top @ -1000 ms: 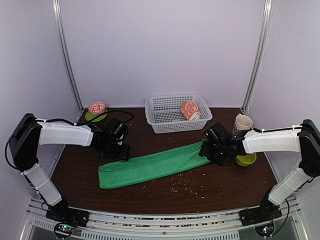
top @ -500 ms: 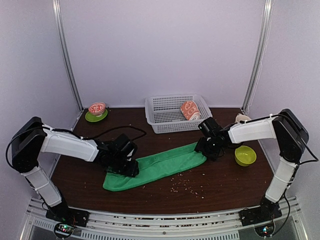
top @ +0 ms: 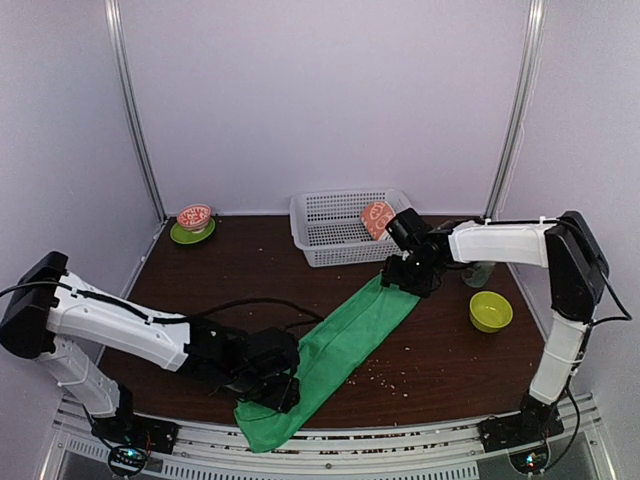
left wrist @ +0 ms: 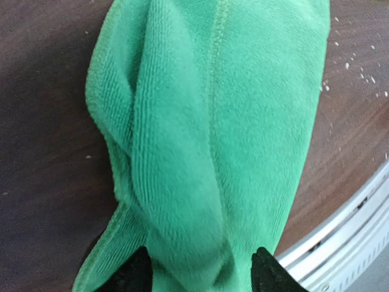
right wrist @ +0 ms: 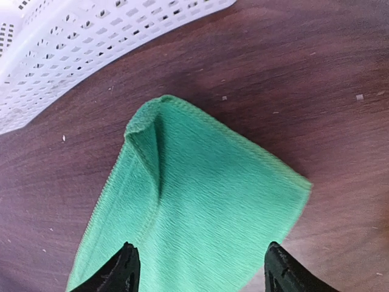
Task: Roll the towels
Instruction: Rotate the towel at the center of the board.
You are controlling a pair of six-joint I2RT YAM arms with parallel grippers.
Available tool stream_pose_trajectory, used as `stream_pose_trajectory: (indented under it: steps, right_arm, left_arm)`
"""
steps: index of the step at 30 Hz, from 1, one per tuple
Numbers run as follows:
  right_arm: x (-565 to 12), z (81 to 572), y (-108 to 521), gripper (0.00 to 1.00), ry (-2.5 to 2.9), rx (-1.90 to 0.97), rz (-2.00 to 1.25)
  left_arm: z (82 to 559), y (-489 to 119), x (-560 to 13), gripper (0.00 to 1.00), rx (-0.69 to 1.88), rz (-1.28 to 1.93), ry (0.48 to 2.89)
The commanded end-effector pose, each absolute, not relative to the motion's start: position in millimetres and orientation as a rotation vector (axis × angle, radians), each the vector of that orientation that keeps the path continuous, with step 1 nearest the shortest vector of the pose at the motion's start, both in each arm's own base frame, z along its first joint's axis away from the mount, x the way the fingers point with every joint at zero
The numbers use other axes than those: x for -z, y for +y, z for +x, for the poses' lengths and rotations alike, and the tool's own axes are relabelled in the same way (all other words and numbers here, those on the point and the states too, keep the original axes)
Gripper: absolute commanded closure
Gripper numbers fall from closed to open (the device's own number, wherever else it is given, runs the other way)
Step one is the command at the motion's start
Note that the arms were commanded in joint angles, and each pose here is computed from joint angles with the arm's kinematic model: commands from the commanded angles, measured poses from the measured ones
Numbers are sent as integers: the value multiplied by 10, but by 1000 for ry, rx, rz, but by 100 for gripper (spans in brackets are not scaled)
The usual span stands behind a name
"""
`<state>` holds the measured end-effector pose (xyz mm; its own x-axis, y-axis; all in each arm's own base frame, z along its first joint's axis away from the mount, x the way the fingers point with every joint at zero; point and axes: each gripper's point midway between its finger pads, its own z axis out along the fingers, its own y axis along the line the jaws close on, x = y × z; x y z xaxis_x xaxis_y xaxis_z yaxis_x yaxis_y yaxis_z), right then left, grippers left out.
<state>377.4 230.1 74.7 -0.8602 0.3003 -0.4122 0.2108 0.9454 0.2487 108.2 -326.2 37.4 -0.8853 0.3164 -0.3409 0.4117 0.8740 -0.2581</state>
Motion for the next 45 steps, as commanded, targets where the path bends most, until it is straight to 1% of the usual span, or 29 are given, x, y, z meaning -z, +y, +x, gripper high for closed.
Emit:
stream_pose_trajectory:
  steps: [1,3,4,6,10,14,18,23,29,35,40,41,45]
  right_arm:
    - [-1314,3602,2047,27,2555,-160,271]
    - [-1494,3429,2095,26,2514,-190,232]
    - [-1551,3283,2241,27,2506,-239,174]
    - [-1605,2951,2541,30,2500,-333,58]
    - [-1441,2110,3251,38,2519,-475,-203]
    - [-1282,1477,3872,47,2522,-501,-430]
    - [-1102,1192,4298,53,2502,-431,-604]
    - [-749,1150,4520,56,2520,-366,-684]
    - [-329,1228,4257,58,2611,-223,-716]
    - [-99,1236,3877,59,2671,-50,-809]
    - [92,1222,3304,59,2749,104,-823]
    - [131,1225,2966,59,2795,149,-780]
    - [119,1306,2475,59,2852,166,-643]
  left_arm:
    - [1144,-2842,-788,32,346,385,2702]
    - [1178,-2680,-1016,25,345,344,2657]
    - [1209,-2596,-1145,23,349,318,2625]
    - [1308,-2415,-1398,21,346,260,2541]
    - [1499,-2064,-1784,21,321,145,2390]
    - [1610,-1820,-2014,22,317,39,2296]
    - [1650,-1624,-2131,23,336,-40,2232]
    - [1611,-1461,-2056,24,388,-119,2226]
    - [1583,-1425,-1900,24,395,-136,2244]
    - [1670,-1598,-1893,24,331,-62,2243]
    - [1782,-1828,-1824,24,277,28,2278]
    - [1862,-1951,-1765,24,267,59,2302]
    - [2001,-2131,-1656,24,266,110,2330]
